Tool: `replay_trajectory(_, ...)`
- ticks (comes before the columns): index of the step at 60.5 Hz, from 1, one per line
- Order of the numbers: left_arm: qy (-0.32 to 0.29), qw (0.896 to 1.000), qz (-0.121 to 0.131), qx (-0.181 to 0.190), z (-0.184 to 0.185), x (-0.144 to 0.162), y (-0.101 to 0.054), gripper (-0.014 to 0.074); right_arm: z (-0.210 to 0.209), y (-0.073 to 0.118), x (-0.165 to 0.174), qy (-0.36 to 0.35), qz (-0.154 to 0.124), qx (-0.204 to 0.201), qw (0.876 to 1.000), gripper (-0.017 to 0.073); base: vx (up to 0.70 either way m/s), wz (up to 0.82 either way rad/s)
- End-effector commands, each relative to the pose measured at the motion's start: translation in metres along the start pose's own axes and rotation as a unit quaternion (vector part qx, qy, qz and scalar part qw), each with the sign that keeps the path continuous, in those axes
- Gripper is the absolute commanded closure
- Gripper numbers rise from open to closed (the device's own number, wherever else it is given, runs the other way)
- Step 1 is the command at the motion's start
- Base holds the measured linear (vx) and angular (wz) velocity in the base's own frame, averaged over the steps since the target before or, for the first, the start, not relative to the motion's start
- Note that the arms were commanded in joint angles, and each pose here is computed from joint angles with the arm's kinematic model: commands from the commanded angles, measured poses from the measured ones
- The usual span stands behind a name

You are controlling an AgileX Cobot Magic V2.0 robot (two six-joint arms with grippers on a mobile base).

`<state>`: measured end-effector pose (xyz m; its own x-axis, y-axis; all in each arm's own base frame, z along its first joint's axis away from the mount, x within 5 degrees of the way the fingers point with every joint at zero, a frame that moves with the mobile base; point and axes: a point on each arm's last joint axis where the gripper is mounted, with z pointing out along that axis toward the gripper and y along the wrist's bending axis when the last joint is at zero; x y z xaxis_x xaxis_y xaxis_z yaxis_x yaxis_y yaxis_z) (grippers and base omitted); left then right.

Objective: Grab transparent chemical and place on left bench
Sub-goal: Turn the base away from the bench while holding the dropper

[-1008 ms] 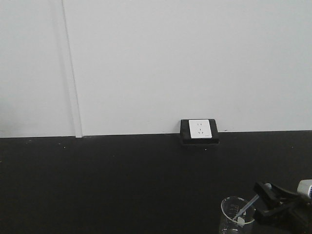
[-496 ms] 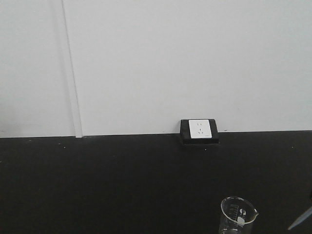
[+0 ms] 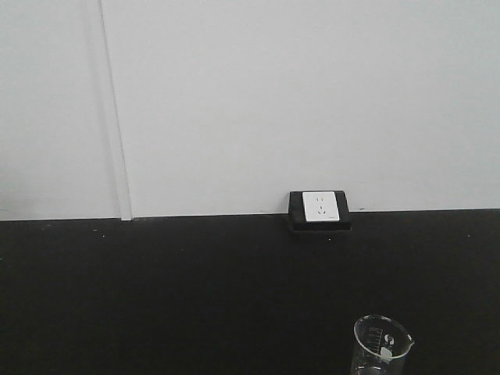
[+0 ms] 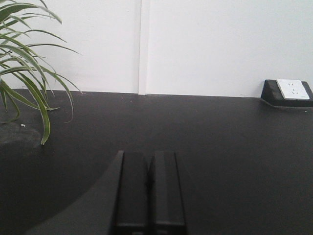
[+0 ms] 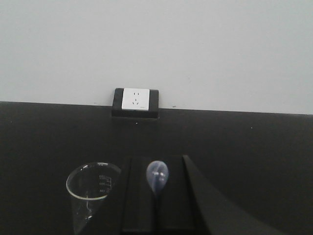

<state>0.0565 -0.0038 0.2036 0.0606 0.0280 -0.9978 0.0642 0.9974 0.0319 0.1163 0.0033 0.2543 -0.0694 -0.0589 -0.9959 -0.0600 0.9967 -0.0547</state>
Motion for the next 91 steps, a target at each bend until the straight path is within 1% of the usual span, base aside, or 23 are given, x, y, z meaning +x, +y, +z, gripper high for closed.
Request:
replay_trajectory(1, -0.041, 0.999, -0.004, -0.001, -0.0013, -0.0028, 0.0001, 0.0597, -0.0001, 0.0021, -0.0101, -0.034, 0.002, -0.014, 0.999, 0.0567, 0.00, 0.00)
replay_trajectory(12, -0.041, 0.999, -0.004, -0.001, -0.0013, -0.0028, 0.0001, 0.0597, 0.0000, 0.0013, -0.0080, -0.025, 0.002, -0.009, 1.000, 0.0567, 0.00, 0.00)
replay_trajectory(54, -0.041, 0.999, -0.004, -0.001, -0.0013, -0.0028, 0.0001, 0.0597, 0.0000, 0.0013, -0.0080, -0.025, 0.002, -0.009, 1.000, 0.0567, -0.02, -0.02)
replay_trajectory(91, -0.041, 0.999, -0.004, -0.001, -0.0013, -0.0028, 0.0001, 0.0597, 0.0000, 0.0013, -0.0080, -0.025, 0.002, -0.009, 1.000, 0.0567, -0.22, -0.01)
